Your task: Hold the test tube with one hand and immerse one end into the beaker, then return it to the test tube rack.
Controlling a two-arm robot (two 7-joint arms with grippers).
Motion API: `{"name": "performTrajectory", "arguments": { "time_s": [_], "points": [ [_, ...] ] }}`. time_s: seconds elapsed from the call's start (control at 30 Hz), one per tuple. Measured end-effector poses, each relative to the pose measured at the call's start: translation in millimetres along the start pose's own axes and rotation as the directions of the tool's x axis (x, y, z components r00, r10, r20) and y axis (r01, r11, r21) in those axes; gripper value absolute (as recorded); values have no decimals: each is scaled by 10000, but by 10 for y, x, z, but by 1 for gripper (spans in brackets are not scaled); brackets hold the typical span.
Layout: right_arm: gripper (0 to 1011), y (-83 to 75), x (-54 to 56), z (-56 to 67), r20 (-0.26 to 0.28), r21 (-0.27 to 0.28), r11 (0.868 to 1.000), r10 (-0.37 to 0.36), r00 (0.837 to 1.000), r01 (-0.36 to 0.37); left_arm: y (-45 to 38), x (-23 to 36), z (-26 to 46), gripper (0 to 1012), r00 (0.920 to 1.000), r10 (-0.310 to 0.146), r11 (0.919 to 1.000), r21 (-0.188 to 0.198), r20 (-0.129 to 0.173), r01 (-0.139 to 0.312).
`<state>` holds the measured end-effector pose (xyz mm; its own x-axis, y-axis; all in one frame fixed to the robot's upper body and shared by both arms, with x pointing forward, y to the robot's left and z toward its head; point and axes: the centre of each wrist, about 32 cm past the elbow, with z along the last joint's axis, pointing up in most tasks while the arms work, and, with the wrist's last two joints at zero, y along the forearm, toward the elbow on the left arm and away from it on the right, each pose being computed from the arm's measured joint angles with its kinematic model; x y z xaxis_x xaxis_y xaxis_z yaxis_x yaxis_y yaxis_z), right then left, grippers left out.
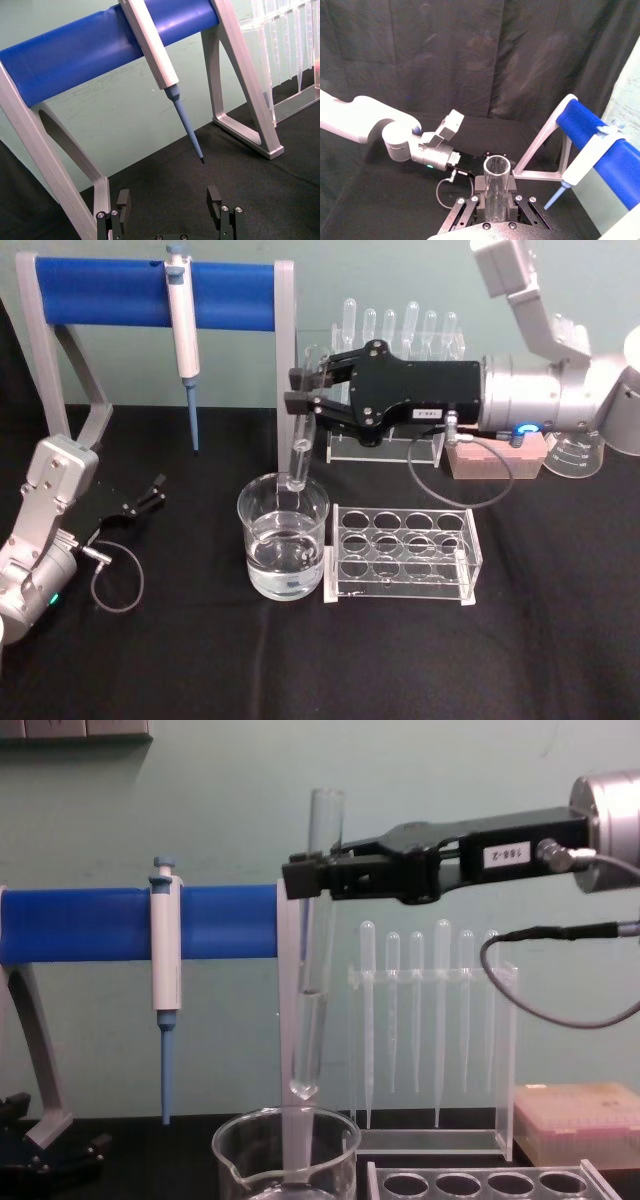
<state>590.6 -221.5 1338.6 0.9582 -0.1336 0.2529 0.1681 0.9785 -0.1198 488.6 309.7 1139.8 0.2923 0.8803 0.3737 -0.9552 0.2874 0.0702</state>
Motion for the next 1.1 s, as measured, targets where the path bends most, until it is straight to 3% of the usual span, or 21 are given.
{"name": "performTrajectory", "arguments": {
  "time_s": [0.6,1.1],
  "points": [
    [236,147,-143,-597,-172,-158,9999,-23,9998,20,0,0,0,1000,10000,0,10000,1,0,0],
    [236,231,-255,-873,-245,-545,9983,-216,9995,202,0,0,0,1000,10000,0,10000,1,0,0]
  ]
}}
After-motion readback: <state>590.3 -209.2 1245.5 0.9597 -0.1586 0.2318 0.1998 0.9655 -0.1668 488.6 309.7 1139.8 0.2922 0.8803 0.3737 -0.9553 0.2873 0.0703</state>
